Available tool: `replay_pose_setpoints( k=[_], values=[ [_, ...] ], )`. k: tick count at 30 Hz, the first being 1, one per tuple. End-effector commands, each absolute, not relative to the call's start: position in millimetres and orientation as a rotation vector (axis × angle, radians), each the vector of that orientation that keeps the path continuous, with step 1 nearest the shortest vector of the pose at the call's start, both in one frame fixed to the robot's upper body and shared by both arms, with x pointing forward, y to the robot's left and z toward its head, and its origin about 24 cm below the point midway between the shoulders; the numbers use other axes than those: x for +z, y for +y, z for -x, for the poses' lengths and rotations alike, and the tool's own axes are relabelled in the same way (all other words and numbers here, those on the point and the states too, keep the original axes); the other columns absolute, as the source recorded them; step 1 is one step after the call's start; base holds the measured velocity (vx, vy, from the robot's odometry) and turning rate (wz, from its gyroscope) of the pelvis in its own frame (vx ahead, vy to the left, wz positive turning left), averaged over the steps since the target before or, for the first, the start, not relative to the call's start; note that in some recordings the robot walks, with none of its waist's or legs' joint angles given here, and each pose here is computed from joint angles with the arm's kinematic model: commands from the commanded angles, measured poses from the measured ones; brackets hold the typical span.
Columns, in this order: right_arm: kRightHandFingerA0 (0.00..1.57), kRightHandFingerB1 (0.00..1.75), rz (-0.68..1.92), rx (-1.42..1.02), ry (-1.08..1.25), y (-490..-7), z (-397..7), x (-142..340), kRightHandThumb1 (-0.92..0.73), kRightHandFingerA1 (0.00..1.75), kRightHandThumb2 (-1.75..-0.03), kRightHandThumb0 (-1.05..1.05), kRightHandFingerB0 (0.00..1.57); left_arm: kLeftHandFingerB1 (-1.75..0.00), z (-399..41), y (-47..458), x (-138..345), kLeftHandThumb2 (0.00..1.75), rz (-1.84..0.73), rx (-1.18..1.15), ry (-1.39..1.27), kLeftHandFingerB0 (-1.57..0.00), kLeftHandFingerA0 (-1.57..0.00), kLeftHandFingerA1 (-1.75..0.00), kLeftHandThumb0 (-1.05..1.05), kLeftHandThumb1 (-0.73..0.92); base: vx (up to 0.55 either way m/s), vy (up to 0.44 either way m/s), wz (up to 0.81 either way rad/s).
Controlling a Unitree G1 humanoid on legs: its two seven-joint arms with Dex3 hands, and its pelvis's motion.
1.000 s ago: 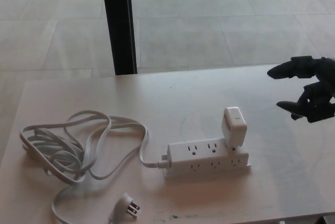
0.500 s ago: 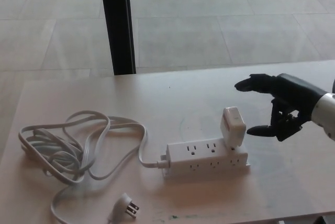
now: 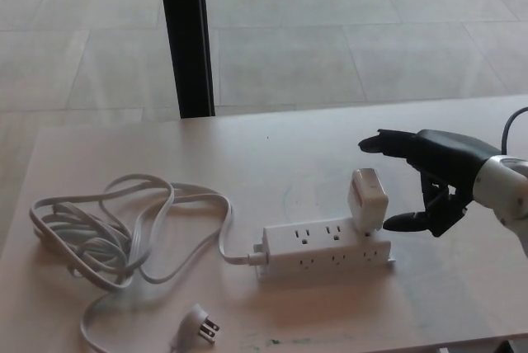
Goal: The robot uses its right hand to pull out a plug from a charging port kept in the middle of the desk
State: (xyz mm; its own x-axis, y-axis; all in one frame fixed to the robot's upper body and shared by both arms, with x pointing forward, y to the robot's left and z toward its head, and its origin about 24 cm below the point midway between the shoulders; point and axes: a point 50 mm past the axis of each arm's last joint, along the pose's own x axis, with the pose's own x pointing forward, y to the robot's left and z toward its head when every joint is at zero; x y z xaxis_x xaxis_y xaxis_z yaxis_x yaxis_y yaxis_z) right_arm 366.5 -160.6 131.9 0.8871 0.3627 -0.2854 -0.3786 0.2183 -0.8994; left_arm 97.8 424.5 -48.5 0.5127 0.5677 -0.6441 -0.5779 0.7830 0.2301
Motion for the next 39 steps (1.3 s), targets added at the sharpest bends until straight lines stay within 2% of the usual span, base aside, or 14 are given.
replay_pose_setpoints(
  k=[1,2,3,15,17,18,19,33,34,35,36,37,38,39],
  values=[
    [0.85,0.37,1.266,0.486,0.021,-160.9,-368.2,131.9,-0.48,1.33,-0.79,-0.78,0.08,-0.61,-98.6,431.7,-40.9,0.66,-0.009,0.710,0.749,-0.71,-0.81,-0.71,-1.05,0.81,0.00,0.000,0.00],
    [1.18,0.50,1.266,0.483,0.022,-160.7,-368.3,132.0,-0.29,1.25,-0.91,-0.37,0.00,-0.60,-99.0,431.6,-41.0,0.67,-0.015,0.711,0.752,-0.73,-0.84,-0.70,-1.05,0.83,0.00,0.000,0.00],
    [0.75,0.29,1.267,0.481,0.021,-160.5,-368.4,131.9,-0.56,1.54,-0.61,-0.70,0.12,-0.60,-99.2,431.5,-41.1,0.65,-0.019,0.712,0.753,-0.74,-0.84,-0.70,-1.05,0.82,0.00,0.000,0.00],
    [0.80,0.32,1.188,0.475,-0.052,-145.0,-372.5,120.2,-0.55,1.44,-0.60,-0.67,0.24,-0.60,-100.4,430.8,-40.5,0.67,-0.017,0.693,0.745,-0.70,-0.84,-0.70,-1.05,0.84,0.00,0.000,0.00],
    [0.86,0.44,1.200,0.472,-0.049,-147.1,-373.3,117.1,-0.46,1.27,-0.82,-0.73,0.19,-0.60,-100.0,430.8,-40.8,0.66,-0.015,0.694,0.742,-0.70,-0.83,-0.71,-1.05,0.82,0.00,0.000,0.00],
    [0.74,0.32,1.224,0.451,-0.001,-151.9,-375.8,114.2,-0.57,1.44,-0.61,-0.70,0.26,-0.61,-100.3,430.9,-40.5,0.65,-0.008,0.705,0.737,-0.72,-0.84,-0.70,-1.05,0.82,0.00,0.000,0.00],
    [0.88,0.43,1.223,0.446,0.008,-155.1,-375.9,114.3,-0.47,1.32,-0.82,-0.74,0.22,-0.60,-100.1,430.9,-40.5,0.66,-0.017,0.697,0.741,-0.71,-0.84,-0.70,-1.05,0.83,0.00,0.000,0.00],
    [0.80,0.38,1.186,0.403,0.034,-175.1,-373.1,113.4,-0.56,1.43,-0.57,-0.49,0.40,-0.60,-100.5,429.7,-41.9,0.66,0.024,0.713,0.731,-0.70,-0.83,-0.70,-1.05,0.82,0.00,0.000,0.00],
    [0.83,0.48,1.186,0.405,0.031,-173.0,-373.1,112.6,-0.44,1.27,-0.82,-0.60,0.32,-0.64,-100.5,429.6,-42.0,1.15,0.022,0.711,0.730,-0.65,-0.85,-0.72,-1.05,0.57,0.00,0.000,0.00],
    [0.76,0.37,1.190,0.412,0.019,-169.3,-374.1,112.4,-0.57,1.41,-0.60,-0.52,0.40,-0.63,-101.2,429.7,-41.4,1.15,0.024,0.713,0.722,-0.66,-0.85,-0.71,-1.05,0.56,0.00,0.000,0.00],
    [0.78,0.38,1.194,0.419,0.006,-165.7,-375.2,112.3,-0.57,1.40,-0.59,-0.55,0.39,-0.58,-101.3,429.9,-41.0,0.65,0.023,0.713,0.717,-0.69,-0.85,-0.66,-1.05,0.81,0.00,0.000,0.00],
    [0.80,0.38,1.193,0.424,0.000,-163.0,-375.6,112.1,-0.58,1.35,-0.57,-0.55,0.39,-0.63,-101.2,429.8,-40.8,1.15,0.019,0.711,0.713,-0.65,-0.87,-0.69,-1.05,0.56,0.00,0.000,0.00],
    [0.78,0.37,1.185,0.434,-0.015,-159.3,-375.7,112.4,-0.53,1.46,-0.60,-0.59,0.38,-0.57,-101.1,429.7,-40.8,0.65,0.013,0.708,0.711,-0.69,-0.87,-0.67,-1.05,0.83,0.00,0.000,0.00],
    [0.80,0.37,1.178,0.446,-0.034,-155.3,-375.4,114.1,-0.53,1.48,-0.60,-0.59,0.37,-0.57,-101.5,429.3,-41.1,0.68,0.014,0.710,0.711,-0.70,-0.88,-0.67,-1.05,0.84,0.00,0.000,0.00]
  ],
)
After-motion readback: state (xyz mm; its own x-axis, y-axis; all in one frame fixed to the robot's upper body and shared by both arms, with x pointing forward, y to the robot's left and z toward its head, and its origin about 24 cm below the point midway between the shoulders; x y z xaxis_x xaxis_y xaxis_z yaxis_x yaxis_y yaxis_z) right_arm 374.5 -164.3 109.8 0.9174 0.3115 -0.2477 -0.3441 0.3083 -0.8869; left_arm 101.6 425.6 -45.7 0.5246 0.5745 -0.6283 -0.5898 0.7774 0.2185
